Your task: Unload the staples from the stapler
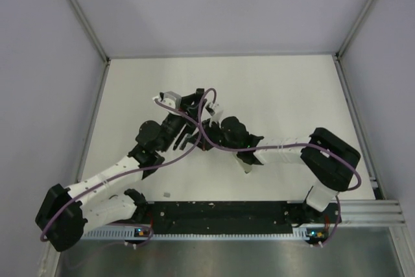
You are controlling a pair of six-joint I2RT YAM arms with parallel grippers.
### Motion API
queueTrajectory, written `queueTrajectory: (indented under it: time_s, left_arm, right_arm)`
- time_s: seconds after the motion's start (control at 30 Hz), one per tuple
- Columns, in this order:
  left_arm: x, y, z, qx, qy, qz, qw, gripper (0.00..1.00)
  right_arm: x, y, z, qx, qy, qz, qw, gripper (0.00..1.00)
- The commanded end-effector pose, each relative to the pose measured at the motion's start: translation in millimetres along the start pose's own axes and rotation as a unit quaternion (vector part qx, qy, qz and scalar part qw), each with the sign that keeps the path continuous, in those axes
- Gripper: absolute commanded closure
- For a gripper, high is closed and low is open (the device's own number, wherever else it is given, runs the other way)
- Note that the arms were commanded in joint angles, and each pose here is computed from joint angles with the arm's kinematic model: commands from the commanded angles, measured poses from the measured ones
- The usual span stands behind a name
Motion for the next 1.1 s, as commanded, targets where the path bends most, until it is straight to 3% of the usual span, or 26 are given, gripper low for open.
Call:
queueTrajectory:
  time_s: [0.0,0.3,0.5,0.63,0.73,0.83,1.07]
  left_arm:
    - [-4,50,-26,0.036,-0.061,-0.087,0.994,1.00]
    - [-2,54,-20,0.044,-0.027,-0.099,0.994,1.00]
    - [-10,51,-10,0.085,0.012,-0.138,0.987,1.00]
    - [-18,52,-6,0.121,0.030,-0.154,0.980,1.00]
    - [-26,50,-5,0.126,0.031,-0.151,0.980,1.00]
    - [-32,43,1,0.129,0.040,-0.146,0.980,1.00]
    - [-44,25,21,0.108,0.060,-0.147,0.981,1.00]
  right_arm:
    - [7,34,16,0.024,0.015,-0.061,0.998,1.00]
    - [77,27,-27,0.011,-0.122,-0.050,0.991,1.00]
    - [128,32,-30,0.060,-0.179,-0.030,0.982,1.00]
    - [155,39,-25,0.091,-0.195,-0.029,0.976,0.82]
    - [175,43,-23,0.107,-0.215,-0.035,0.970,0.59]
    - [187,47,-20,0.118,-0.219,-0.038,0.968,0.47]
    - [181,41,-20,0.117,-0.206,-0.009,0.971,0.46]
Point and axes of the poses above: each gripper's point midway between its finger pads, its own x axis back along the fingers, its own z axis along the line the jaws close on, y = z × x, the point moved 9 cm from there along x, back along the fingers, and after that the axes turned 10 degrees about x, right-handed, at the moved point
